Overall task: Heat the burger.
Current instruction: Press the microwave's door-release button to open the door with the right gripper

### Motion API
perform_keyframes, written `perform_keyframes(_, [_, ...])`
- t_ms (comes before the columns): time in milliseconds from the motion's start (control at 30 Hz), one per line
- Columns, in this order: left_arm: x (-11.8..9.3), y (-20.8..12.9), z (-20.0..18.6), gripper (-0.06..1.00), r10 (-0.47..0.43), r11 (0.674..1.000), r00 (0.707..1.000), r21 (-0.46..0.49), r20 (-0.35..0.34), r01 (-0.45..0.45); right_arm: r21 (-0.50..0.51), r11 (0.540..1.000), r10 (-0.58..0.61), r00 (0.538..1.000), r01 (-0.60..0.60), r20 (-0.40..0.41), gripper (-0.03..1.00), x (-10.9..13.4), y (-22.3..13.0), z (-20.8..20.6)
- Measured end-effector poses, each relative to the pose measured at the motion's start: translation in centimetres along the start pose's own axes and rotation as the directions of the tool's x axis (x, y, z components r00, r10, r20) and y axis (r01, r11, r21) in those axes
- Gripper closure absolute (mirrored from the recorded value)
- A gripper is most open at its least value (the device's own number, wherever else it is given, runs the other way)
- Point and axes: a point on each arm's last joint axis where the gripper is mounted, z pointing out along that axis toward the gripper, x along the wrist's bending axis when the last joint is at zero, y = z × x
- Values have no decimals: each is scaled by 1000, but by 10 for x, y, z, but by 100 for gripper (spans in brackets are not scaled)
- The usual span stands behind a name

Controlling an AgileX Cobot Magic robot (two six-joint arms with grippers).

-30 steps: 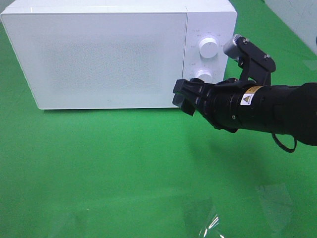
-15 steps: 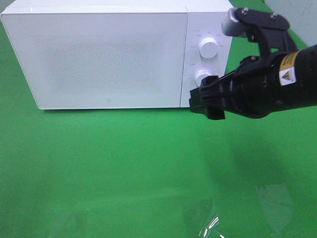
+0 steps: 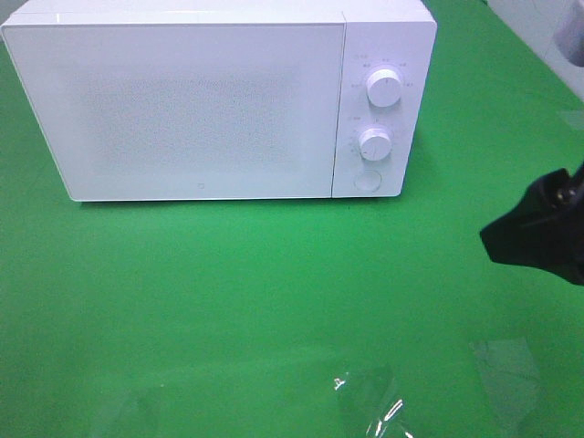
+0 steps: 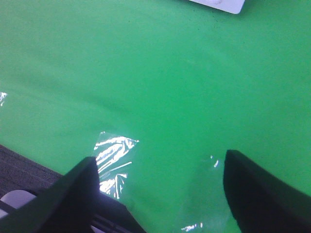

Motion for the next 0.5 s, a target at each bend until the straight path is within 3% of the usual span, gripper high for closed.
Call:
perform_keyframes(200, [0,0,0,-1,0,1000,1000,0,0,0,-48,999,12,1000,-11,3,28,-7,-21,-25])
perform_keyframes(267, [0,0,0,-1,0,1000,1000,0,0,0,-101,993,59,998,-55,28,28,-17,-42,-39])
perform_keyframes(433, [0,0,0,-1,0,1000,1000,0,0,0,-167,978,135,990,-126,39,28,-23,-53,-51])
perform_keyframes(500, [0,0,0,-1,0,1000,1000,0,0,0,-252,951,204,977,-181,67,28,-29,-67,-66])
